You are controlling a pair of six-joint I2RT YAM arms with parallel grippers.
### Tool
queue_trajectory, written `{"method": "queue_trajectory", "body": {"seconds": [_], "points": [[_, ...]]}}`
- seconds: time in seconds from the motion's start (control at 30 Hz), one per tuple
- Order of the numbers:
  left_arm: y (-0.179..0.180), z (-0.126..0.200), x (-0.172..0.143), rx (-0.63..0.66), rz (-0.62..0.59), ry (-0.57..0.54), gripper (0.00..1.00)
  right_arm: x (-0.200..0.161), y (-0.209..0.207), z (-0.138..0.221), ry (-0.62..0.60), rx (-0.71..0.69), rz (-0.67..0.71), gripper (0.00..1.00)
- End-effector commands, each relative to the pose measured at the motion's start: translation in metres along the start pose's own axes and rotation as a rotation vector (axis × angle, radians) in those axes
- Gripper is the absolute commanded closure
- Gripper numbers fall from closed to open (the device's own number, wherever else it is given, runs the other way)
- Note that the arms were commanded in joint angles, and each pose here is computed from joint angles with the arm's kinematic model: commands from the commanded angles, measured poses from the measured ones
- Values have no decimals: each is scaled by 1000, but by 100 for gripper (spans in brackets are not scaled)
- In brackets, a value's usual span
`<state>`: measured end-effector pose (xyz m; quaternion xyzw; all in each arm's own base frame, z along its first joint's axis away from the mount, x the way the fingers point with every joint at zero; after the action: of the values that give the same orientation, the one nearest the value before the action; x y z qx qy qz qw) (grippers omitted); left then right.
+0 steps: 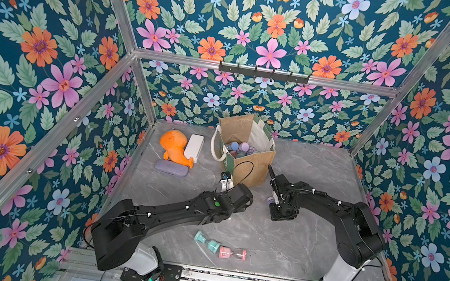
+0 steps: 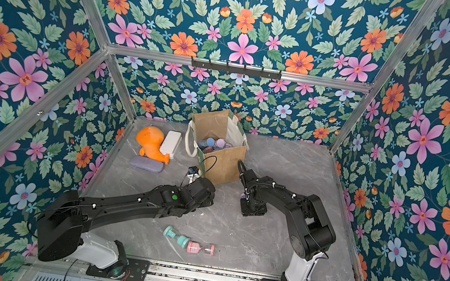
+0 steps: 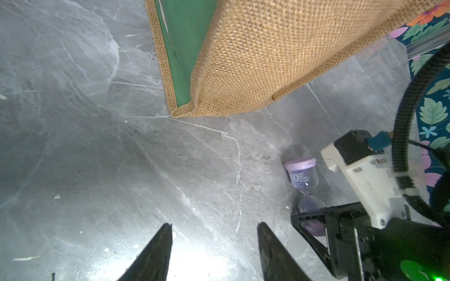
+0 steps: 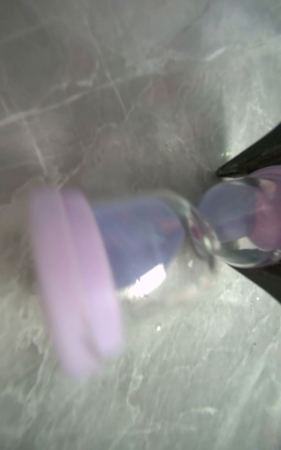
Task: Put the hourglass into the canvas bag
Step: Pick up the hourglass from the center of the board.
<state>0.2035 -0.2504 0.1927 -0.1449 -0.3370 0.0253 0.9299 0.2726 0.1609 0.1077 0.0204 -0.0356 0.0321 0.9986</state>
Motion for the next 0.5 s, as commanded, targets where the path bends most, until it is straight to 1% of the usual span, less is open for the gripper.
{"method": "queue_trajectory", "body": {"seconds": [0.0,0.03,0.1,0.17,0.3,0.33,0.47], "points": [[0,3,2,-17,17,-7,42,-4,0,5,7,22,9,56],[1,3,3,-22,26,-10,42,-4,1,6,3,27,7,59],[2,6,4,-38,42,-15,41,-5,1,10,-7,42,5,60],[3,8,6,-50,54,-20,42,-6,2,14,-14,63,2,63],[2,15,10,-89,80,-30,40,-8,4,27,-44,118,-9,64],[2,16,10,-99,87,-31,40,-9,5,37,-70,140,-11,65],[2,20,13,-119,104,-40,38,-13,8,60,-112,206,-8,65]]}}
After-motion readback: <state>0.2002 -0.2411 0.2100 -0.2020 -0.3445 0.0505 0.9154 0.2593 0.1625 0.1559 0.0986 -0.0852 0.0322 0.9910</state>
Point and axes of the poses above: each gripper's point midway between its finger pads, its own z axis back along the fingers, its own y axis along the line the jaws close on, x = y × z, the point moved 9 cm from there along z, back along the fingers, and after that the axes turned 9 degrees about -z, right-handed, at the moved point
